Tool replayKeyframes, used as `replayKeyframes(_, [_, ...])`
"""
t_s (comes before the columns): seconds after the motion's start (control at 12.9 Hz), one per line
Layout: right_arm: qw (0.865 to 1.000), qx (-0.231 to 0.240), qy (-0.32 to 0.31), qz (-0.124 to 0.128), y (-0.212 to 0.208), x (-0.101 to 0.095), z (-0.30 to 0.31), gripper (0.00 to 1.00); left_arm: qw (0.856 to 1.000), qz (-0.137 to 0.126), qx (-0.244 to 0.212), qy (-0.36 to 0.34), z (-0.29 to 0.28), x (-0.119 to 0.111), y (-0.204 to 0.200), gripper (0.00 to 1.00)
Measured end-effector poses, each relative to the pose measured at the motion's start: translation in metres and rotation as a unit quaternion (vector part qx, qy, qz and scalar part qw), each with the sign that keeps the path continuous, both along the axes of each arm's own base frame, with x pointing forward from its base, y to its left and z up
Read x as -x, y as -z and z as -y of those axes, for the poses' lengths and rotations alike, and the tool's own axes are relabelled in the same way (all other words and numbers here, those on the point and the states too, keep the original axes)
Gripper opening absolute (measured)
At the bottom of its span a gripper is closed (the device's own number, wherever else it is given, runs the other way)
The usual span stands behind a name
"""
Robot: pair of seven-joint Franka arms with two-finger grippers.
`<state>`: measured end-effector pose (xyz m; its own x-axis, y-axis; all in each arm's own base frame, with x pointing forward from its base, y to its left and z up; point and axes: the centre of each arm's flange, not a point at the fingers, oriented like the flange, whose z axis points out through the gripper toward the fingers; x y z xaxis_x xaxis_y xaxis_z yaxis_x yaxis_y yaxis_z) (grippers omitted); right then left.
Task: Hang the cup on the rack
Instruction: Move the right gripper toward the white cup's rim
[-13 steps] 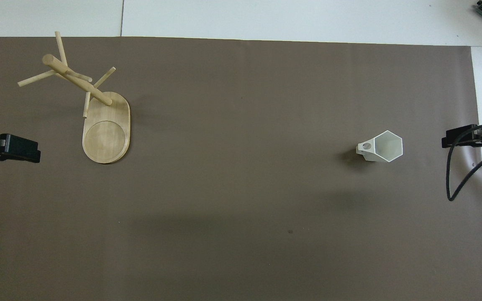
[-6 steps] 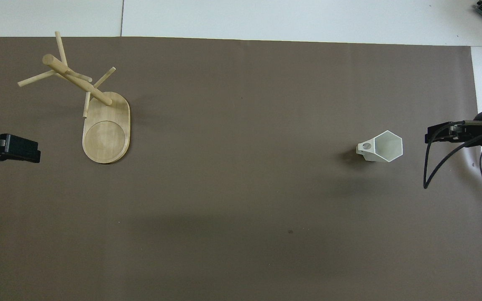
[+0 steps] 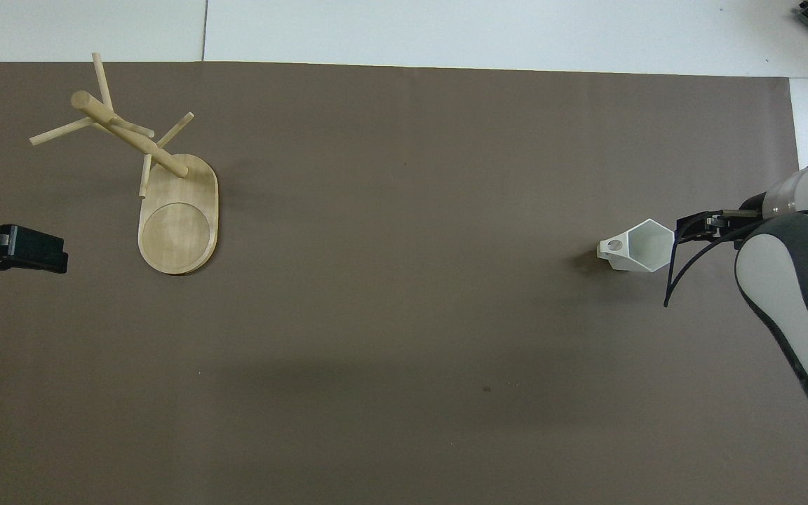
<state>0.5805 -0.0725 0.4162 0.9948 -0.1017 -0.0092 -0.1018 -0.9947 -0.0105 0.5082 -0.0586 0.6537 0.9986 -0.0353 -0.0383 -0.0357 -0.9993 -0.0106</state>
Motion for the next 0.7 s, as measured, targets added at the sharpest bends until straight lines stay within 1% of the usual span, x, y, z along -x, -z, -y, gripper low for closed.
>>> replayKeyframes(0.15, [1.000,-0.001,0.004,-0.004,0.022,-0.006,-0.001,1.00,1.000,0.000,0.000,0.000,0.000,0.000,0.000,1.00])
replayKeyframes(0.31, [1.000,-0.002,0.022,-0.007,0.033,-0.009,-0.001,1.00,1.000,0.000,0.000,0.000,0.000,0.000,0.000,1.00])
replayKeyframes(0.54, [0.999,-0.002,0.031,-0.008,0.035,-0.009,-0.004,1.00,1.000,0.000,0.000,0.000,0.000,0.000,0.000,1.00])
replayKeyframes(0.7, [0.999,-0.002,0.032,-0.008,0.036,-0.009,-0.004,0.96,1.000,0.000,0.000,0.000,0.000,0.000,0.000,1.00])
